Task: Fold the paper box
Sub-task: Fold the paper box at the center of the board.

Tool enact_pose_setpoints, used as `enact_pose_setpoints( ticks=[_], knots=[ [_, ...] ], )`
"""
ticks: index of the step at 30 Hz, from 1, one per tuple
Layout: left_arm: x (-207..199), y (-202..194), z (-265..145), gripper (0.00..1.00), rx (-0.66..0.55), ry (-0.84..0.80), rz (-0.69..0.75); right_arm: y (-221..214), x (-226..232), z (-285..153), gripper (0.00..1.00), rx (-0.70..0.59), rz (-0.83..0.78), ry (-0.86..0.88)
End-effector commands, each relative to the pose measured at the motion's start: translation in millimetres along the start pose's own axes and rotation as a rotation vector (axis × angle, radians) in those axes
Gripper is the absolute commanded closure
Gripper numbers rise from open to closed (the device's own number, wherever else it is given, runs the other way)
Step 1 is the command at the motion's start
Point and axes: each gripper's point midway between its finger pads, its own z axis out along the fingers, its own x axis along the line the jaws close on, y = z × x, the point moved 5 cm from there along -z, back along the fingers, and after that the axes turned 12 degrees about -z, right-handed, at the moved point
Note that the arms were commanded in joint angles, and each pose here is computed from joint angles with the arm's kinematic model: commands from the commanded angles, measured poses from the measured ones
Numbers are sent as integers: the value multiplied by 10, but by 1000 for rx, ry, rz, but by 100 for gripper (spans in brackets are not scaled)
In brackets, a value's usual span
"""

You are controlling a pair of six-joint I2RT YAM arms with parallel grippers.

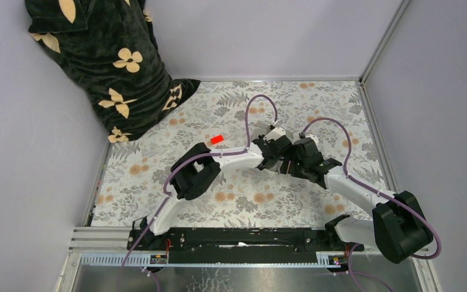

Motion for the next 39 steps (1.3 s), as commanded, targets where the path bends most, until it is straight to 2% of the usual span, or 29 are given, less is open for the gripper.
enact_pose_setpoints(
  ticks=[1, 11, 13, 16, 22, 33, 39],
  knots=[
    [73, -168, 60, 85, 38, 82, 102, 112, 14, -55, 28, -35, -8, 16],
    [50, -183, 39, 78, 41, 66, 92, 97, -4, -58, 28, -34, -6, 14],
    [37, -176, 23, 73, 41, 45, 79, 84, -12, -59, 28, -32, -4, 12],
    [47, -141, -4, 60, 38, 16, 46, 75, -15, -67, 28, -32, -2, 14],
    [126, -33, -87, 50, 21, -34, -21, 75, -4, -82, 28, -31, 1, 22],
    [244, 173, -283, 45, -11, -155, -142, 178, 84, -61, 28, 9, -47, 52],
    [458, 191, -368, 44, -21, -208, -229, 322, 122, 44, 30, 55, -104, 26]
  ],
)
